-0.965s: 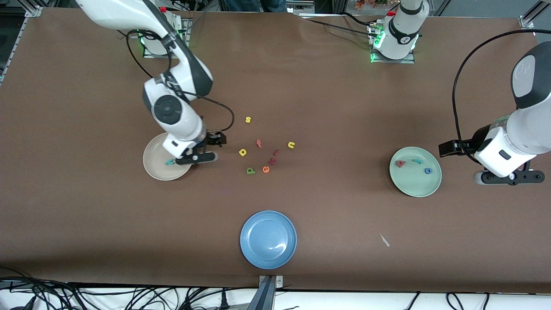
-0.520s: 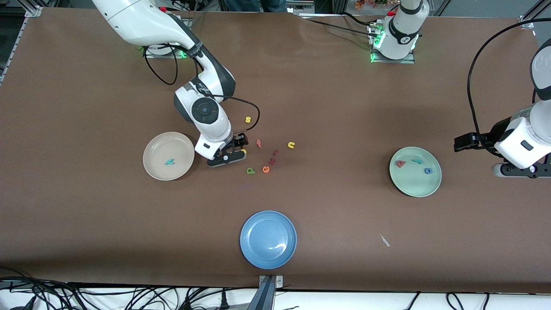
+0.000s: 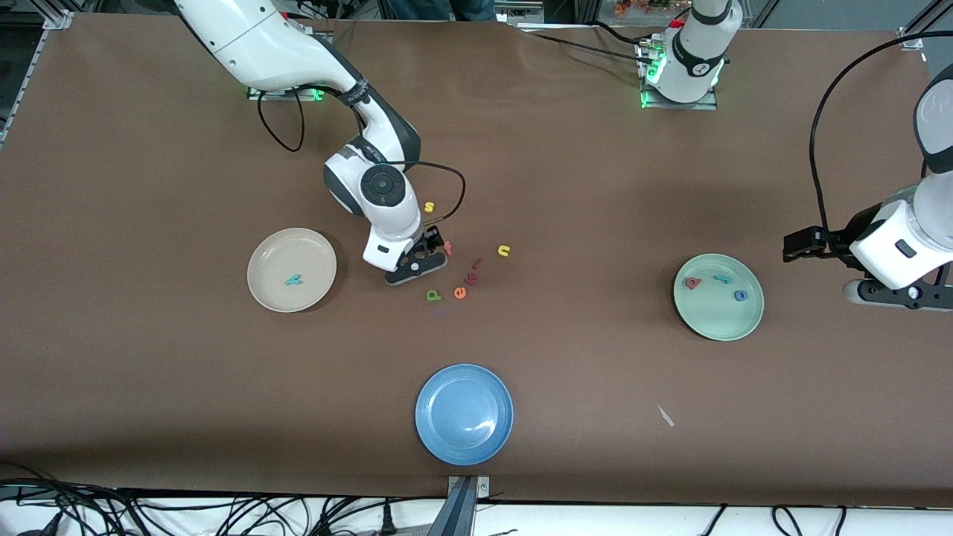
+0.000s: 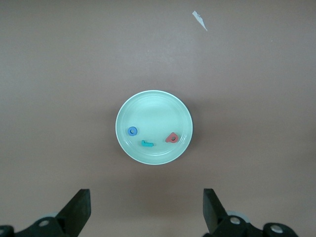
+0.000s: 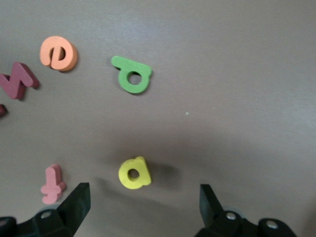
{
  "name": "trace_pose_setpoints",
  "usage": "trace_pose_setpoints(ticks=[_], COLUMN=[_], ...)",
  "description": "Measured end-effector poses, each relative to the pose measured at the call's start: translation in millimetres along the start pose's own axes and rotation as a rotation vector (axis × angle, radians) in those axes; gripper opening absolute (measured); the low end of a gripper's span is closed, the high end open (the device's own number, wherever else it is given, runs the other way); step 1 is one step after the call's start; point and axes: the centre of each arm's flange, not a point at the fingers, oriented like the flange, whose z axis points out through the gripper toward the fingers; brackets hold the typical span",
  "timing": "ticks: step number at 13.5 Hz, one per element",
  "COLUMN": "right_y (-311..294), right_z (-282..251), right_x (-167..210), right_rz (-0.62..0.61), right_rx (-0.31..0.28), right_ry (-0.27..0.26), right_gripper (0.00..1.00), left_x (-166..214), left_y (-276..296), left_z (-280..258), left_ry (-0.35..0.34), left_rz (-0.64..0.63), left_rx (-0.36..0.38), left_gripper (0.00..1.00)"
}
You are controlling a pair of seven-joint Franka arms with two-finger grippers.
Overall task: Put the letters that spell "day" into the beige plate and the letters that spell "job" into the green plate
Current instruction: 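Grasp the yellow a letter with the right gripper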
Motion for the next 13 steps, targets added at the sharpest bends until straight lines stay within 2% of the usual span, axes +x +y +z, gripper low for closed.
trace_pose_setpoints(ticks=[5, 6, 9, 10, 11, 13], right_y=[-6, -7, -8, -8, -8, -8], right_z=[13, 14, 17, 16, 16, 14], right_x=[-1, -1, -2, -1, -2, -1], right_rz=[-0.013, -0.019, -0.028, -0.029, -0.030, -0.030], right_rx=[0.018, 0.015, 0.011, 0.010, 0.010, 0.010], right_ry=[0.021, 0.024, 0.023, 0.025, 0.025, 0.027], right_gripper=[0.93, 0.89, 0.85, 0.78, 0.78, 0.66], left_x=[-4, -4, -5, -5, -6, -6], left_y=[2, 1, -7, -10, -13, -18], left_z=[-11, -12, -12, -11, -10, -10], left_ry=[0.020, 0.022, 0.020, 0.018, 0.017, 0.017], left_rz=[0.003, 0.001, -0.012, -0.016, -0.021, -0.030], left_rx=[0.002, 0.002, 0.002, 0.002, 0.001, 0.001], left_gripper=[1.00, 1.00, 1.00, 1.00, 1.00, 1.00])
